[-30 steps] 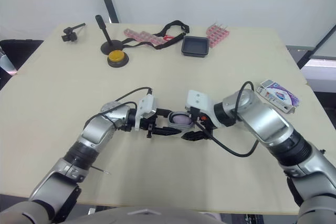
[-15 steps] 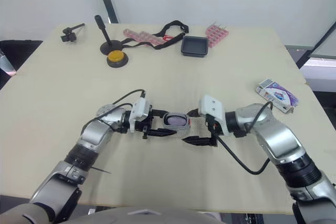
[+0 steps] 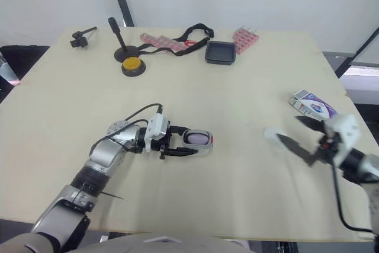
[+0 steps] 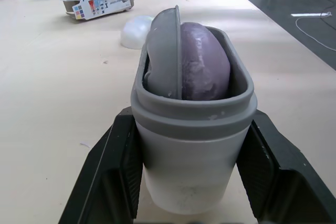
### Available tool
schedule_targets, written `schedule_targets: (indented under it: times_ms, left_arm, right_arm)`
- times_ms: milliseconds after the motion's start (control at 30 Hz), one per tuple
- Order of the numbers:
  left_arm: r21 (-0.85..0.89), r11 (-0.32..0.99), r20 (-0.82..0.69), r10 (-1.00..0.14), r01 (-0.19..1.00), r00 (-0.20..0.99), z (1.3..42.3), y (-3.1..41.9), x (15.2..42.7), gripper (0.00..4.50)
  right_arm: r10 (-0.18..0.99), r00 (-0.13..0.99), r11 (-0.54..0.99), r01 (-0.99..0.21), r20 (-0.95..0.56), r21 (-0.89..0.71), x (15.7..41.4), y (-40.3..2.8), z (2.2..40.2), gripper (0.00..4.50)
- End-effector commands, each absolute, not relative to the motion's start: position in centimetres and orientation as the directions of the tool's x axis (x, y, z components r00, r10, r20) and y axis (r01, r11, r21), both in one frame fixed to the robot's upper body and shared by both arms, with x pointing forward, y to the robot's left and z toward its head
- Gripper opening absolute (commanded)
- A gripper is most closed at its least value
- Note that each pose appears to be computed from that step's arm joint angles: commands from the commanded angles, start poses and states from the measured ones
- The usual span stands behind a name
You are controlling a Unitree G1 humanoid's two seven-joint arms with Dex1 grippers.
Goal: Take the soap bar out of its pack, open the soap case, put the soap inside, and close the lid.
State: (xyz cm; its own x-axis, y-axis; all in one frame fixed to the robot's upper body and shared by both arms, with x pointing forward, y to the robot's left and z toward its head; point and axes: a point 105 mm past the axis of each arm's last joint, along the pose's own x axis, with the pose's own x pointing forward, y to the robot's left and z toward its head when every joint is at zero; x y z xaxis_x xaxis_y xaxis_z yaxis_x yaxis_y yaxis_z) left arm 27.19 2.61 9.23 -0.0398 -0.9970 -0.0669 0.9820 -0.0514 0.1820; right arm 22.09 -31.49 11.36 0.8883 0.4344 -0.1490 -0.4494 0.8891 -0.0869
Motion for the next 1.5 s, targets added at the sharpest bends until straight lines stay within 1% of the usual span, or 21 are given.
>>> schedule_targets:
  times_ms: [33,133,233,333,367,433,567,633,767,933,1000,1133,1267,1500]
  left_arm:
    - [0.210,-0.026,-0.034,-0.999,0.977,-0.019,10.4,2.7,27.6,1.96]
    - [0.209,-0.026,-0.034,-0.999,0.978,-0.020,10.4,2.7,27.6,1.96]
    - [0.203,-0.027,-0.032,-0.999,0.979,-0.021,10.5,2.7,27.5,1.96]
    - [0.198,-0.027,-0.030,-0.999,0.980,-0.021,10.5,2.6,27.6,1.96]
    - [0.196,-0.028,-0.029,-0.999,0.980,-0.022,10.5,2.5,27.5,1.96]
    - [0.194,-0.032,-0.030,-0.999,0.980,-0.027,10.5,2.5,27.5,1.96]
    - [0.194,-0.033,-0.032,-0.999,0.980,-0.027,10.6,2.5,27.5,1.96]
    - [0.195,-0.033,-0.033,-0.999,0.980,-0.027,10.6,2.5,27.5,1.96]
    - [0.193,-0.038,-0.032,-0.999,0.981,-0.033,10.5,2.4,27.3,1.96]
    - [0.194,-0.043,-0.027,-0.999,0.980,-0.038,10.6,2.1,27.1,1.96]
    - [0.195,-0.043,-0.023,-0.999,0.980,-0.040,10.7,1.9,27.1,1.96]
    - [0.195,-0.053,-0.018,-0.999,0.979,-0.051,10.8,1.7,27.0,1.96]
    - [0.195,-0.070,-0.016,-0.998,0.978,-0.068,10.8,1.4,26.6,1.96]
    - [0.195,-0.064,-0.011,-0.998,0.979,-0.063,10.9,1.2,26.6,1.96]
  right_arm:
    - [0.284,0.944,0.940,-0.308,-0.166,-0.144,18.8,-35.4,10.1,4.47]
    - [0.243,0.949,0.950,-0.275,-0.203,-0.148,17.2,-36.4,8.7,4.47]
    - [0.259,0.922,0.917,-0.328,-0.288,-0.225,15.9,-36.6,7.6,4.47]
    - [0.222,0.934,0.928,-0.290,-0.280,-0.234,16.4,-38.0,8.3,4.47]
    - [0.227,0.929,0.924,-0.301,-0.294,-0.236,16.6,-38.3,8.5,4.47]
    - [0.270,0.895,0.901,-0.365,-0.355,-0.236,17.0,-38.2,8.9,4.47]
    - [0.346,0.789,0.832,-0.508,-0.507,-0.224,18.2,-37.9,10.6,4.47]
    - [0.350,0.755,0.825,-0.529,-0.555,-0.200,19.4,-37.6,11.9,4.47]
    - [0.406,0.633,0.767,-0.628,-0.659,-0.131,21.5,-34.3,13.9,4.47]
    - [0.413,0.534,0.750,-0.659,-0.738,-0.058,23.2,-31.0,14.7,4.47]
    - [0.419,0.490,0.723,-0.689,-0.764,-0.044,23.9,-29.7,14.7,4.47]
    - [0.391,0.460,0.705,-0.706,-0.797,-0.062,25.4,-28.8,14.7,4.47]
    - [0.396,0.416,0.662,-0.747,-0.819,-0.059,27.3,-26.9,14.4,4.47]
    - [0.382,0.353,0.614,-0.788,-0.854,-0.051,28.7,-25.3,12.7,4.47]
